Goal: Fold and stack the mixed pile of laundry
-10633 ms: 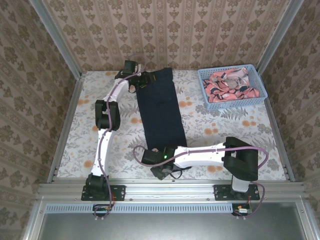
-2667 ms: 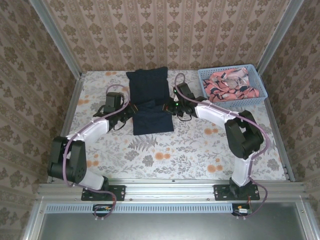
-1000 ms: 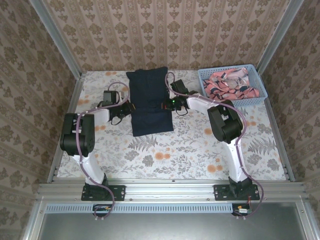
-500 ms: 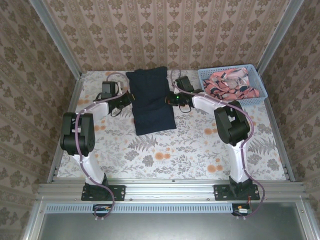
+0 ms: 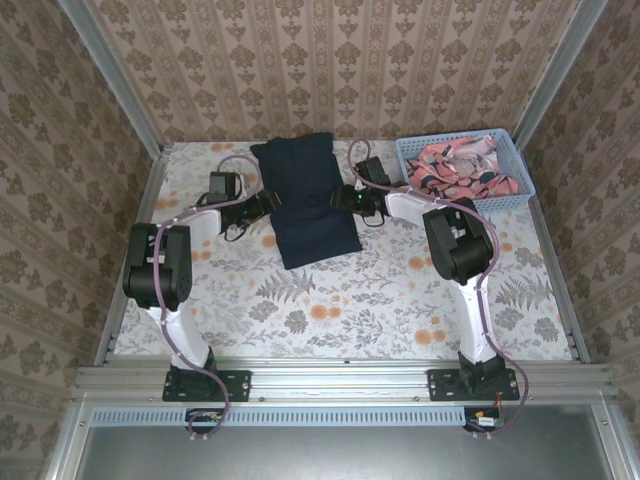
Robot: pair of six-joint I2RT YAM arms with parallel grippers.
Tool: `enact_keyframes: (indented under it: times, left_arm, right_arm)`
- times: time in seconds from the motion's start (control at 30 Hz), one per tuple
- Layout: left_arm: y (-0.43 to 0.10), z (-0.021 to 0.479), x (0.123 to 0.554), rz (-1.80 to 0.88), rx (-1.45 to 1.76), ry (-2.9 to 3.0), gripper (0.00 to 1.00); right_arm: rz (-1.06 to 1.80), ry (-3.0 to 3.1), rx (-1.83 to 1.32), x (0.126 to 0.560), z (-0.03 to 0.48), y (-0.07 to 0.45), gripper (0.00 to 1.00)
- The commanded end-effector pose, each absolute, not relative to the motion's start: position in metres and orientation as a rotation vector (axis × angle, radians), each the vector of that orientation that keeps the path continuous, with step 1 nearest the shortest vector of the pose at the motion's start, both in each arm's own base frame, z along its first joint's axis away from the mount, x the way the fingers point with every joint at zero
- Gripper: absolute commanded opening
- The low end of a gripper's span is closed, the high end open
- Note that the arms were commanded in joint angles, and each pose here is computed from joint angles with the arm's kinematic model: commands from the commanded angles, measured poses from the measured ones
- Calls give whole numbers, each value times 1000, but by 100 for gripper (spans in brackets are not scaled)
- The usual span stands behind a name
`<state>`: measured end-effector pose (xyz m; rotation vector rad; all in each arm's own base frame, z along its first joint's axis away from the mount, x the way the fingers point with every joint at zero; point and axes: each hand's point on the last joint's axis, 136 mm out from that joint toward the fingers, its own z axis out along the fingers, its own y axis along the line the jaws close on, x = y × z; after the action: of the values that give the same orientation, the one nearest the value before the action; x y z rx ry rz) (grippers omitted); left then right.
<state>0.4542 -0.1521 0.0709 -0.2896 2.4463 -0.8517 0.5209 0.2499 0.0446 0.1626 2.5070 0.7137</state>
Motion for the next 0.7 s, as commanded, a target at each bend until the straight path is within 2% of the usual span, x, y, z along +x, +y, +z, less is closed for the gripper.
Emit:
enact_keyframes:
  times: [0.0, 0.2, 0.23, 0.3, 0.4, 0.47, 0.53, 0.67]
  left_arm:
    - [-165, 60, 455, -909, -299, 2462, 68]
    - [-175, 59, 455, -927, -285, 2462, 46]
    - [-176, 60, 455, -927, -282, 2460, 41]
    - [-176, 60, 455, -932, -279, 2458, 30]
    - [-179, 59, 456, -949, -278, 2457, 14]
    - [-181, 60, 457, -970, -282, 2452, 0]
    - [-182, 65, 457, -983, -283, 2439, 0]
    - [-184, 91, 458, -1006, -248, 2393, 0]
  right_arm:
    - [761, 2458, 113, 529, 66, 259, 59]
    - [867, 2462, 122, 533, 53, 278, 56]
    - [875, 2460, 118, 534, 53, 280, 53]
    - [883, 2446, 114, 536, 56, 281, 37]
    - [886, 2438, 114, 539, 59, 281, 22]
    - [887, 2434, 104, 541, 63, 281, 12]
    - [885, 2428, 97, 542, 67, 281, 0]
    - [871, 2402, 83, 540, 83, 276, 0]
